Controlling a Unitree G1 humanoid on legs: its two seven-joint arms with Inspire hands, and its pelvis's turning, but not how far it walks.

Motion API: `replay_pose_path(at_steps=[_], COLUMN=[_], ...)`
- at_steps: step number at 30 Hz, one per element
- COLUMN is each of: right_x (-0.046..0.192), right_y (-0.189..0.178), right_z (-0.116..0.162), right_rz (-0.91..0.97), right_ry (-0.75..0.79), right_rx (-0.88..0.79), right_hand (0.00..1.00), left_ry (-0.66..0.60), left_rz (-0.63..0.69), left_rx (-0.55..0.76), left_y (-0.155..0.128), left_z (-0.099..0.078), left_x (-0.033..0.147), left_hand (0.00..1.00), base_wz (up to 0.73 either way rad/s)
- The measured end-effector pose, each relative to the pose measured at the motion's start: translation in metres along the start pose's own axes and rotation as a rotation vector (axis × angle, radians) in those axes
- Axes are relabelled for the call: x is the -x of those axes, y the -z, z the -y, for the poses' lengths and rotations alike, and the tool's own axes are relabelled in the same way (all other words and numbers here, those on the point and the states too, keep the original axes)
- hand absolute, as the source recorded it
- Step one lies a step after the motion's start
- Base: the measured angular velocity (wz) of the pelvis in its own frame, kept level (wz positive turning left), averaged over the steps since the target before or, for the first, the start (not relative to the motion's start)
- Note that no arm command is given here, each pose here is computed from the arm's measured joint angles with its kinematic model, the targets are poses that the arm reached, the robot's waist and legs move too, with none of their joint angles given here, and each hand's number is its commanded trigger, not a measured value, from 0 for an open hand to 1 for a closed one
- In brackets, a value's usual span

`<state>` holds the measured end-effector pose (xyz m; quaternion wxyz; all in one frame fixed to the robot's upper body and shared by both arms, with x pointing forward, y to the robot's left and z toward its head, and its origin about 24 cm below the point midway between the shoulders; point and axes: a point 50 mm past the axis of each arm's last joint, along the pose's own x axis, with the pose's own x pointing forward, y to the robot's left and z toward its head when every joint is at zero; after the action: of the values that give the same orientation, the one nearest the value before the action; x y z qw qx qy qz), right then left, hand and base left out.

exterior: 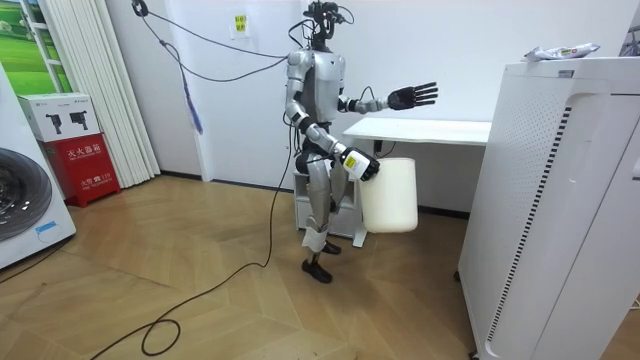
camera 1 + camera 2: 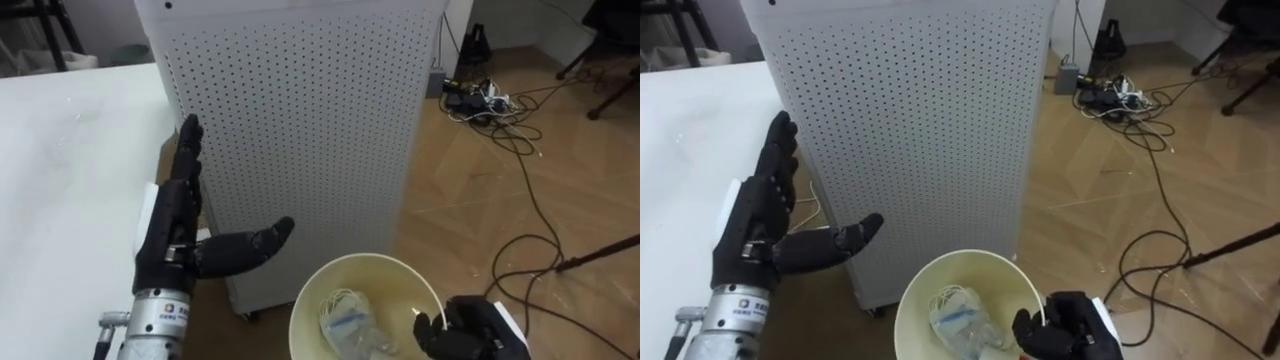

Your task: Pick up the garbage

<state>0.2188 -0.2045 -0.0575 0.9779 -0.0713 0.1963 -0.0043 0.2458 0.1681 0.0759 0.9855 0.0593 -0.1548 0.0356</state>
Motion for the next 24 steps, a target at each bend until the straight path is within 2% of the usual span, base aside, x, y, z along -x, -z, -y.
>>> replay_pose_path(at_steps=[7,13,20,24], right_x=[0.001,0.002,0.006,0.006], right_y=[0.002,0.002,0.009,0.009], right_z=[-0.003,-0.001,-0.007,0.000], right_rz=[-0.004,-0.007,-0.028,-0.030], right_ry=[-0.018,-0.015,-0.068,-0.059], right_rx=[0.030,0.031,0.086,0.085], right_hand=[1.00,1.00,1.00,1.00], left_ry=[-0.030,-0.024,-0.027,-0.016], left_rz=[0.014,0.051,0.103,0.112], left_rx=[-0.016,0.001,-0.005,0.002], left_y=[-0.002,-0.007,-0.012,-0.013], left_z=[-0.006,-0.003,-0.005,-0.005], left_x=[-0.001,-0.003,-0.001,-0.002], left_hand=[0.00,0.00,0.00,0.00], base_wz=[-0.13,0.09,-0.25,-0.14])
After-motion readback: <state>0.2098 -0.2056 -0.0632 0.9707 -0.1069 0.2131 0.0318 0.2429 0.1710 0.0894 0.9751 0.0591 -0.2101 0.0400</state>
